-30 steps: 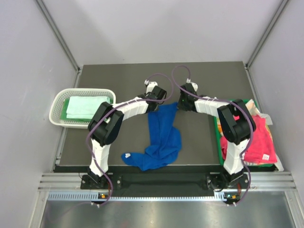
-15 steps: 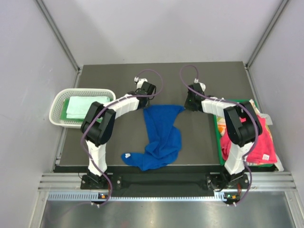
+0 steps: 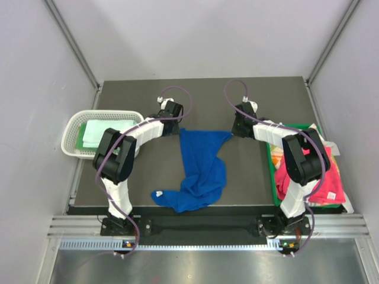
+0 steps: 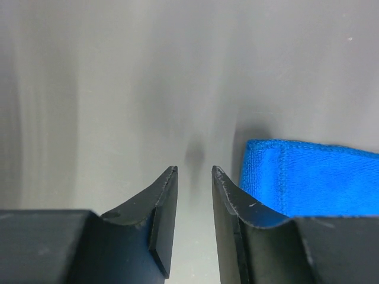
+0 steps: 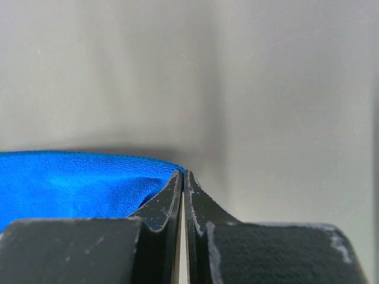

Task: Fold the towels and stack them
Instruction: Flatten out the crumpled towel

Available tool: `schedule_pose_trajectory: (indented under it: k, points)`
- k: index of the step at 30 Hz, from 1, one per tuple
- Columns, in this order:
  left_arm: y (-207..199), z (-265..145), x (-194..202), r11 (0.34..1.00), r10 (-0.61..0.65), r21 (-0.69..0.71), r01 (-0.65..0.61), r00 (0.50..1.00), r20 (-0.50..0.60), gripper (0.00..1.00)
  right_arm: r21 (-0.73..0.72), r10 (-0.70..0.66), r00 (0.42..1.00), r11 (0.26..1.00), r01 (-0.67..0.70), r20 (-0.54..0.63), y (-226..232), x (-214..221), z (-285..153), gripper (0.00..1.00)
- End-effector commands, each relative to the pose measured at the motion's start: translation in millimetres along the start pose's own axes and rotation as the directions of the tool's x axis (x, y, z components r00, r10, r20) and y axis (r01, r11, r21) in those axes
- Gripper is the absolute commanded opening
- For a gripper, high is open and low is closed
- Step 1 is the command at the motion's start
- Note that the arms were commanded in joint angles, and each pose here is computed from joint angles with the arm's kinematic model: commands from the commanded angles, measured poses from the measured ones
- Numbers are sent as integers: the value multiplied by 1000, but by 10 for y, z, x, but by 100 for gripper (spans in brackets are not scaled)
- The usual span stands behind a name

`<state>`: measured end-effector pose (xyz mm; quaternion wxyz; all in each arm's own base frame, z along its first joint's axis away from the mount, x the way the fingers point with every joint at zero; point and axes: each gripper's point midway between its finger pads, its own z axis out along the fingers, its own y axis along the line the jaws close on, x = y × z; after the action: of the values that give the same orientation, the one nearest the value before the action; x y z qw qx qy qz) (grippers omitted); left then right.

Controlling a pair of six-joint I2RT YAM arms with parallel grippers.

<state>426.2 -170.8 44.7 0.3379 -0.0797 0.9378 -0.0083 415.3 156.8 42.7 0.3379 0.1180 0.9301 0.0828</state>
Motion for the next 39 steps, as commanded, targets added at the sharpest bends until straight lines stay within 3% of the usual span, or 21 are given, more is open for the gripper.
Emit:
schedule_pose_trajectory:
  k: [1,6,12,20,28,30,34,39]
  points:
    - [-149,-262,-314,994,-40,103,32,996,76,35,-6,-2,999,1000,2,53,23,-230,-82,0]
    - [-503,-415,-397,980,-56,194,36,994,97,47,-7,-2,999,1000,2,51,38,-239,-70,0]
    - [-589,-193,-290,1000,-9,-7,10,994,106,54,-11,-1,999,1000,1,50,54,-260,-59,0]
    - [-459,9,-73,990,43,-137,-31,995,89,59,-14,-8,999,1000,8,36,71,-221,-9,0]
    - [-331,57,-15,979,77,-197,-59,994,84,54,-11,-10,999,1000,10,30,45,-190,16,0]
    - [-321,49,-13,978,79,-199,-62,993,83,44,-11,-8,1000,1000,9,30,42,-183,19,0]
    - [-288,34,-22,977,82,-203,-64,993,82,36,-10,-7,1000,1000,7,28,21,-182,16,0]
    - [-234,54,-32,981,68,-185,-55,996,65,34,-9,-1,1000,1000,2,26,-12,-178,24,0]
